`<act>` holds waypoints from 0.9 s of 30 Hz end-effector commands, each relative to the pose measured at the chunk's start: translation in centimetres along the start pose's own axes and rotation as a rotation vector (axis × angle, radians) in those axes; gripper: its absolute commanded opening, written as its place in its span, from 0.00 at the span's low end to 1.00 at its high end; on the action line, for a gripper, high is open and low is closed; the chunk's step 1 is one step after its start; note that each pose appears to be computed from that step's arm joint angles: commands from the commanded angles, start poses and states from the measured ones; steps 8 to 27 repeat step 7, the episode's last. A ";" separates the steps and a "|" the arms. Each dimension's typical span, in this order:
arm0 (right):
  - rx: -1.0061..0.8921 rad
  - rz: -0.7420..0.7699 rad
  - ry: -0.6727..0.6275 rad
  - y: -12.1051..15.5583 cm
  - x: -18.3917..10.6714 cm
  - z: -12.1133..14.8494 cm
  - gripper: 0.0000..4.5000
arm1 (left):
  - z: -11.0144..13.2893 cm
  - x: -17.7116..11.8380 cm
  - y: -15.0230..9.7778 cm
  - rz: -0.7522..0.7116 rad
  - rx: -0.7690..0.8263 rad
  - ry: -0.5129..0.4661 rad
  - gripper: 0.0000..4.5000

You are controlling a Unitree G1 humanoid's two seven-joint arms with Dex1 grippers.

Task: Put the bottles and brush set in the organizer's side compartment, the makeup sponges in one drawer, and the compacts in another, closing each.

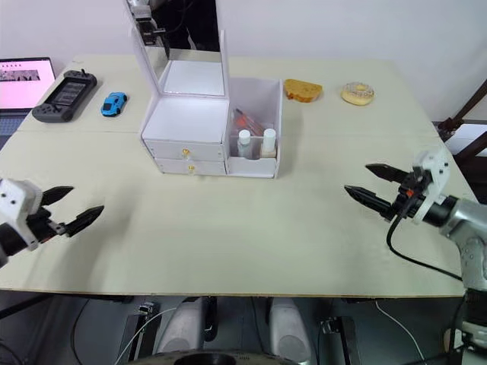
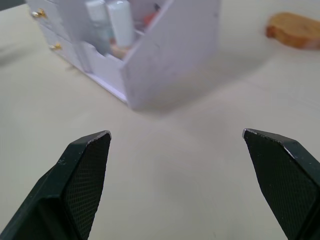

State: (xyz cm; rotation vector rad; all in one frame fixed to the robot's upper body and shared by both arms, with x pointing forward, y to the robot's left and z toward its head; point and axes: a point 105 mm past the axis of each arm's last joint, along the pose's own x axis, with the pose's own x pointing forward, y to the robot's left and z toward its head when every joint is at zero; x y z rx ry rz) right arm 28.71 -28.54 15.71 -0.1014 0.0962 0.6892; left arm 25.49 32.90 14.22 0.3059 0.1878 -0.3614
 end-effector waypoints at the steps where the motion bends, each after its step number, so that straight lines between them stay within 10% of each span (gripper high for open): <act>1: -0.095 -0.087 -0.061 -1.1 -0.7 1.3 1.00 | 0.6 -1.0 1.1 0.036 0.030 -0.021 0.99; 27: -0.132 -0.136 -0.052 -1.5 -0.7 0.4 1.00 | -0.2 -1.1 1.1 0.052 0.005 0.038 0.99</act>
